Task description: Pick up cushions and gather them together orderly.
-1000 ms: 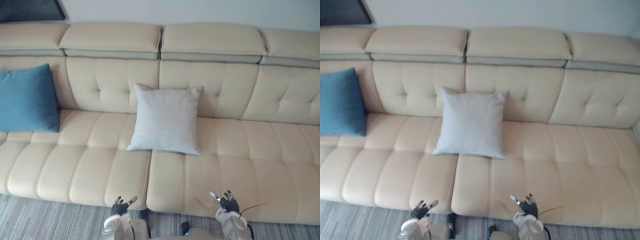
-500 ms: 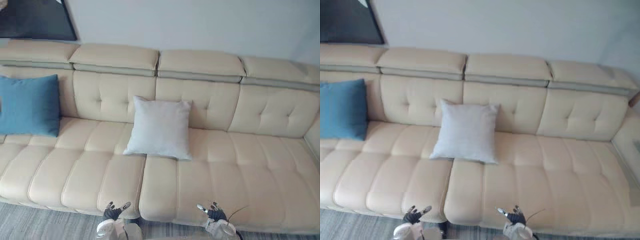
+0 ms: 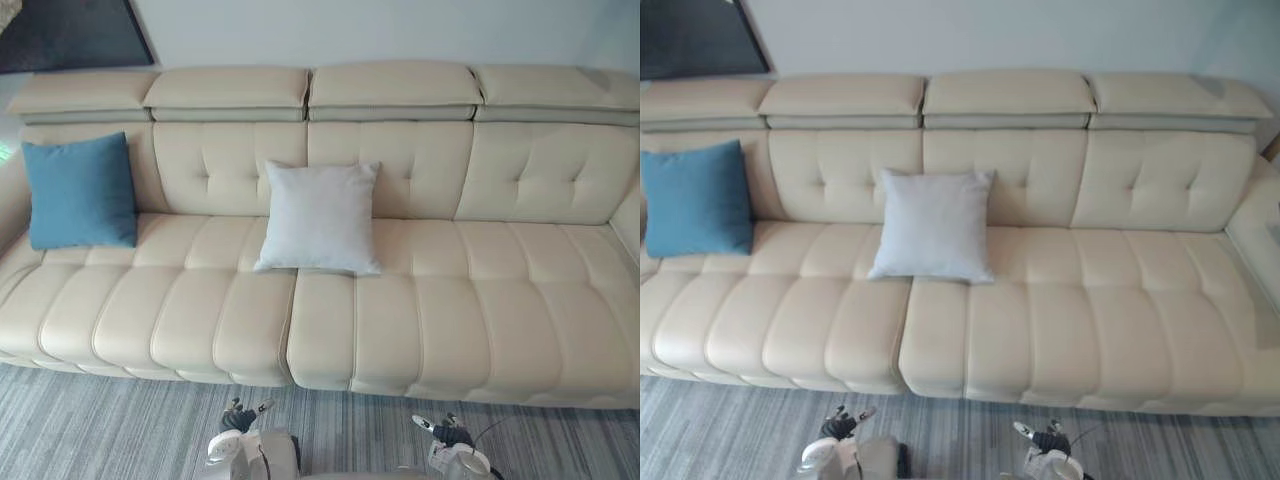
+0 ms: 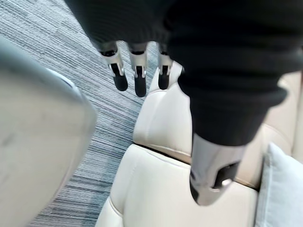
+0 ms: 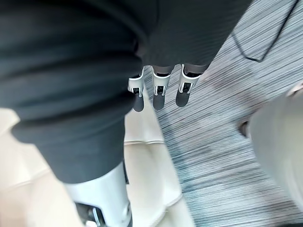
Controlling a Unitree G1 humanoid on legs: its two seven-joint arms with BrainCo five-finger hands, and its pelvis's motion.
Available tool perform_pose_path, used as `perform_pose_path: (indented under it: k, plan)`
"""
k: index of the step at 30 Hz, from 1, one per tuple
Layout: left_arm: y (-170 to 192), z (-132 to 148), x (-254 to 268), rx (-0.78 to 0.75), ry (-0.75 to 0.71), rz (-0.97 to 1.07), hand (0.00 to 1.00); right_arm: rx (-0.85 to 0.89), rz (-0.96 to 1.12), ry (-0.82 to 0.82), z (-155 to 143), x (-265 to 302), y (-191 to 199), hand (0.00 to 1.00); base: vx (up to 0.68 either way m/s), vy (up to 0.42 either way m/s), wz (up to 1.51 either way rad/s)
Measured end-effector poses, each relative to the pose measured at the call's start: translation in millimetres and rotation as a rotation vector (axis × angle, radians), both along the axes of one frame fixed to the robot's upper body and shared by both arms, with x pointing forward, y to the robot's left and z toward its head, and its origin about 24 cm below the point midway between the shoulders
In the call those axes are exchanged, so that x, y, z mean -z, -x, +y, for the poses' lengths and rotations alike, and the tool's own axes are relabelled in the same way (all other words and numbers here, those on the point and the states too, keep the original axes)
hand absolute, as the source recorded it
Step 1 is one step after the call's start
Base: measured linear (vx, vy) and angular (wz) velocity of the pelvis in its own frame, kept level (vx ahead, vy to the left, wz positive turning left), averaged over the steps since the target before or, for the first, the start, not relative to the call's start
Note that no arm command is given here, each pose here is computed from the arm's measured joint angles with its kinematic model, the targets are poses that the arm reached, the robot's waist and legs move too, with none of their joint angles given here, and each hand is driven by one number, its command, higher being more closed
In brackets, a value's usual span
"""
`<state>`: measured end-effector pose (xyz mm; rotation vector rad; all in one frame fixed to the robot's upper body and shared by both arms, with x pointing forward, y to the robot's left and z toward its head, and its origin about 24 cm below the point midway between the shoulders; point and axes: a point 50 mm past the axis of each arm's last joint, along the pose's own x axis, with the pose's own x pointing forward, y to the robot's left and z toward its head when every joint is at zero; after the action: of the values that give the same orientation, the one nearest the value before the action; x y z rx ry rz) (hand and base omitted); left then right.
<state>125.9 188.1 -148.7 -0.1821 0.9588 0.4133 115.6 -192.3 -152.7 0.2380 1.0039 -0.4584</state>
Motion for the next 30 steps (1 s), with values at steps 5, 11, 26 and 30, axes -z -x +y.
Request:
perform_pose_path:
  k: [5,11,26,30]
  plan:
    - [14.8,6.7,4.3,-0.032,0.001,0.043,0.0,0.056,0.052,-0.03,1.9,6.2,16.3,0.0,-0.07,0.149,-0.13]
    - [37.1,5.4,11.9,-0.044,0.014,0.118,0.0,0.12,0.071,-0.02,-8.6,7.4,24.7,0.0,0.0,-0.01,-0.12]
    - [16.2,-3.1,8.9,0.151,-0.021,0.103,0.0,0.072,-0.001,-0.023,-6.9,0.5,-5.9,0.0,0.02,-0.033,-0.95]
    - [5.2,-10.1,6.8,0.231,-0.026,0.084,0.0,0.097,0.039,0.027,-25.9,1.9,10.8,0.0,0.05,-0.059,-0.78]
